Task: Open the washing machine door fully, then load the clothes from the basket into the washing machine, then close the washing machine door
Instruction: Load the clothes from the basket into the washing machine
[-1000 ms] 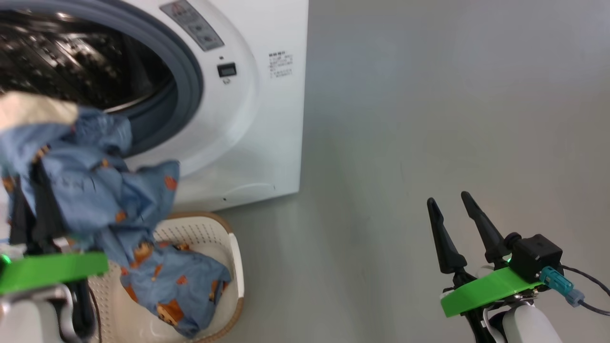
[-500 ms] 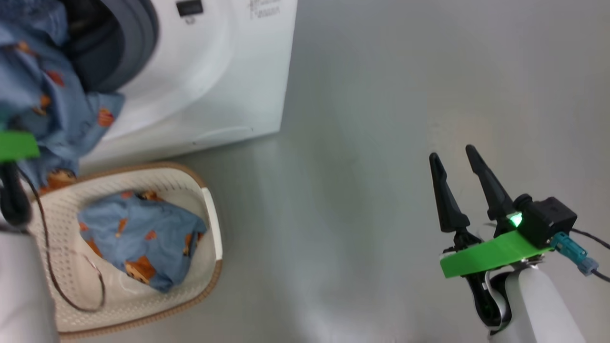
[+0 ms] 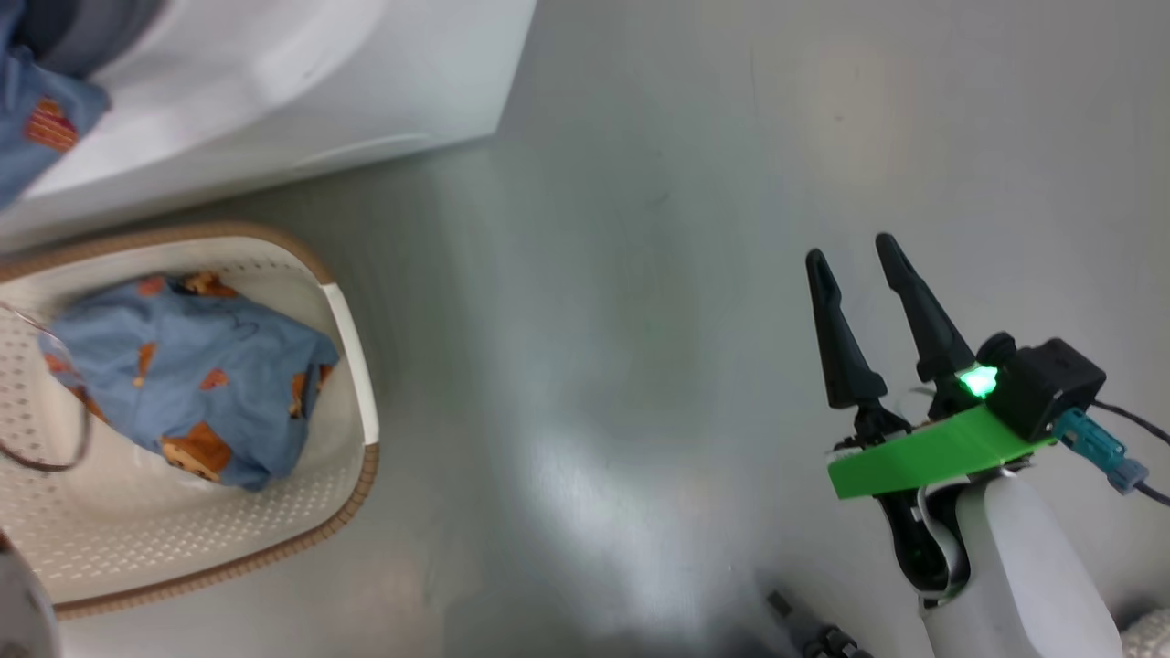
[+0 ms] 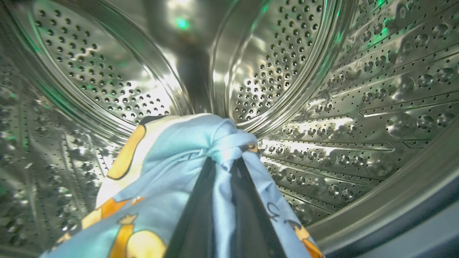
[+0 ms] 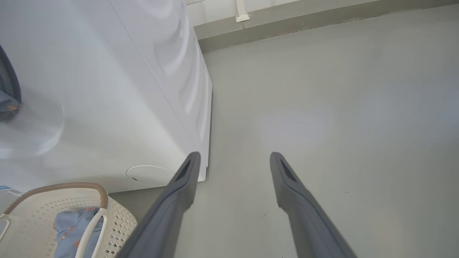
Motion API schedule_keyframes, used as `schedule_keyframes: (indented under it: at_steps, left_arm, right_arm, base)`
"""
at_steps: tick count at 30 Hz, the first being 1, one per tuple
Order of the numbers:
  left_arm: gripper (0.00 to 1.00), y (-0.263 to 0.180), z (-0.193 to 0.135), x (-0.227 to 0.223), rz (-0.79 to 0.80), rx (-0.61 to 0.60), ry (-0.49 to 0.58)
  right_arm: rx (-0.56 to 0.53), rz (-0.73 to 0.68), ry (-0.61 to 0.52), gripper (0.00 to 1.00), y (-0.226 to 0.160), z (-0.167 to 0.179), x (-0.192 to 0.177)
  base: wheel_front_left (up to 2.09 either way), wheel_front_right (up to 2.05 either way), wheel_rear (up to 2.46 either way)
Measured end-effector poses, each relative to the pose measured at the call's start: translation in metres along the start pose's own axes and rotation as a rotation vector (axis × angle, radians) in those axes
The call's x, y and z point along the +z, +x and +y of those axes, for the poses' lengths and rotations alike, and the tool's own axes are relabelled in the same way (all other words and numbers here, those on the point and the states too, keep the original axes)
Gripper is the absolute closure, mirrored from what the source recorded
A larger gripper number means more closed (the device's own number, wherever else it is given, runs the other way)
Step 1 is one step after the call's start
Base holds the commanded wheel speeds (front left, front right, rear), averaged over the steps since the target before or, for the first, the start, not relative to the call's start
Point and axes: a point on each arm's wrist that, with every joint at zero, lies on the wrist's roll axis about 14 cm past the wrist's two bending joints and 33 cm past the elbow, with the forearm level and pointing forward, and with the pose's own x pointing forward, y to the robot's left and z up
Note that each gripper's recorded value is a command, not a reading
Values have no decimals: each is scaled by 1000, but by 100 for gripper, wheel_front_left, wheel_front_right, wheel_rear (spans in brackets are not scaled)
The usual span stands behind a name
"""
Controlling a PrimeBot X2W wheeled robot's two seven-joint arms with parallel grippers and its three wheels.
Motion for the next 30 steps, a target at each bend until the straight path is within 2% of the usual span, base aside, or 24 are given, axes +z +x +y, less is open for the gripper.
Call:
schedule_keyframes:
  at_steps: [7, 14, 16, 19, 26, 30]
  left_arm:
    - [100, 35, -5, -32, 181, -27, -78]
    - [100, 58, -1, -51, 305, -63, -57]
    - [100, 64, -3, -47, 270, -80, -70]
    - [100, 72, -5, -34, 177, -105, -27]
    - [100, 81, 1, 25, -229, -132, 76]
    - [100, 80, -5, 34, -291, -156, 121]
  right_arm:
    - [3, 41, 6, 0, 12, -2, -21]
    - [11, 72, 45, 0, 26, -1, -41]
    - [12, 85, 49, 0, 29, -1, -47]
    - [13, 98, 51, 0, 30, -2, -54]
    - [-5, 118, 68, 0, 31, -9, -63]
    - [-6, 121, 68, 0, 32, -9, -65]
  base:
    - [0, 0, 0]
    - [0, 0, 0]
    - [0, 0, 0]
    - [0, 0, 0]
    - [0, 0, 0]
    - [0, 0, 0]
